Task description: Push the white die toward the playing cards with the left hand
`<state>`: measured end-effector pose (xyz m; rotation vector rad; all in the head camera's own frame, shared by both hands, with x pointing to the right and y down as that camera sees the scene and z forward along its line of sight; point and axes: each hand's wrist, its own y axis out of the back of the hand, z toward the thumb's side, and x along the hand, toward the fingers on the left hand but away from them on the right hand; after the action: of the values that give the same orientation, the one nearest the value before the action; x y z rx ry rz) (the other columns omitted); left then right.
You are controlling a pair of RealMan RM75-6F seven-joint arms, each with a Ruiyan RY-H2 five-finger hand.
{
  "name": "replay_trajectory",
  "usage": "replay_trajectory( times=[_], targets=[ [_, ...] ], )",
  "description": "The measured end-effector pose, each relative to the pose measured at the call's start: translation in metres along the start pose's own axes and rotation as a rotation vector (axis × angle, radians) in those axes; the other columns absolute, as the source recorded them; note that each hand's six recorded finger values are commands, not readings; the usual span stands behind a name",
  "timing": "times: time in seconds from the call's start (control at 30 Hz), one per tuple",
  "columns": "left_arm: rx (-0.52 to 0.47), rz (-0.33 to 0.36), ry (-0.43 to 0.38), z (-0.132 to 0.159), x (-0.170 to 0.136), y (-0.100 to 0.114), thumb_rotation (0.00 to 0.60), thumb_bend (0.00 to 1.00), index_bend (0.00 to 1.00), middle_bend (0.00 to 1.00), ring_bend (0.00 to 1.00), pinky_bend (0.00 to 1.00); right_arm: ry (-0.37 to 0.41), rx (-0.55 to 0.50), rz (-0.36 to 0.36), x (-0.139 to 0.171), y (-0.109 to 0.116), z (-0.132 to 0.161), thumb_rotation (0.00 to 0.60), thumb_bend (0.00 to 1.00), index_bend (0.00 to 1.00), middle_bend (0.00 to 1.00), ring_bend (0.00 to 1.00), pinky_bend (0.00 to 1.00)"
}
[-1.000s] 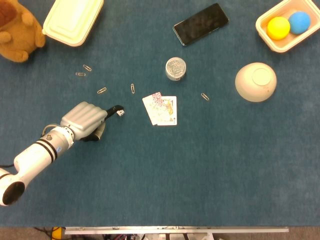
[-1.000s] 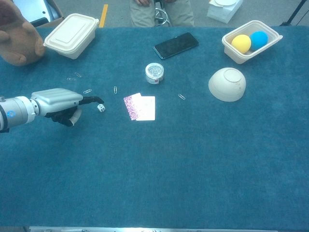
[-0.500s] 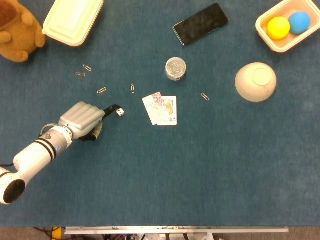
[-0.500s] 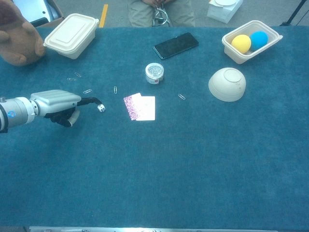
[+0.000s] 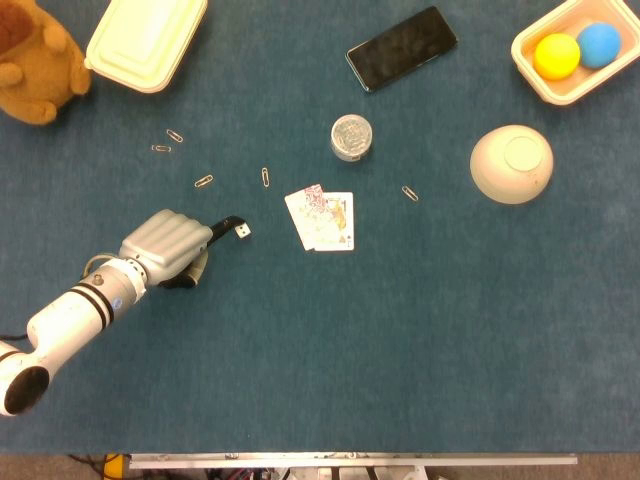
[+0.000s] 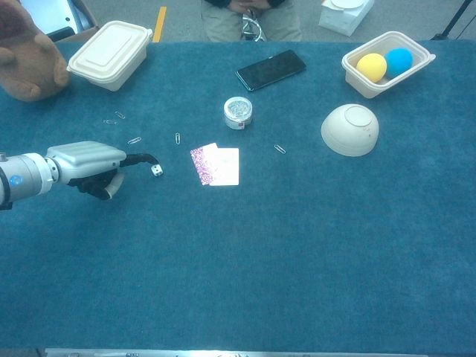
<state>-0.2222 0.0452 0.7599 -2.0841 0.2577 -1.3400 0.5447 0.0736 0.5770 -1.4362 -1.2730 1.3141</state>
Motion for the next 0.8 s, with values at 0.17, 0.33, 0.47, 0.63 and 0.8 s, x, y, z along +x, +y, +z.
replay_trajectory(
  times=[0.17, 0.33, 0.47, 0.63, 0.8],
  targets=[
    [0.004, -0.006, -0.015, 0.007, -0.005, -0.002, 0.600, 0.90, 0.05, 1.00, 1.00, 1.00, -0.001, -0.002, -0.001, 0.000, 0.000, -0.001, 0.600, 0.08, 0.30, 0.29, 0.18, 0.25],
    [0.011, -0.013, -0.028, 0.012, -0.010, -0.006, 0.600, 0.90, 0.05, 1.00, 1.00, 1.00, -0.001, -0.004, -0.004, 0.001, 0.001, -0.002, 0.600, 0.08, 0.30, 0.29, 0.18, 0.25],
    [0.016, -0.005, -0.034, 0.016, -0.014, -0.004, 0.600, 0.90, 0.05, 1.00, 1.00, 1.00, -0.001, -0.004, -0.005, 0.002, 0.001, -0.003, 0.600, 0.08, 0.30, 0.29, 0.19, 0.25],
    [0.024, 0.026, -0.038, 0.018, -0.019, 0.005, 0.600, 0.90, 0.05, 1.00, 1.00, 1.00, 0.000, -0.007, -0.003, 0.002, 0.000, -0.003, 0.600, 0.08, 0.30, 0.29, 0.18, 0.25],
    [0.023, 0.029, -0.029, 0.015, -0.020, 0.006, 0.600, 0.90, 0.05, 1.00, 1.00, 1.00, 0.000, -0.009, 0.001, 0.002, -0.001, -0.003, 0.600, 0.08, 0.30, 0.29, 0.18, 0.25]
  ],
)
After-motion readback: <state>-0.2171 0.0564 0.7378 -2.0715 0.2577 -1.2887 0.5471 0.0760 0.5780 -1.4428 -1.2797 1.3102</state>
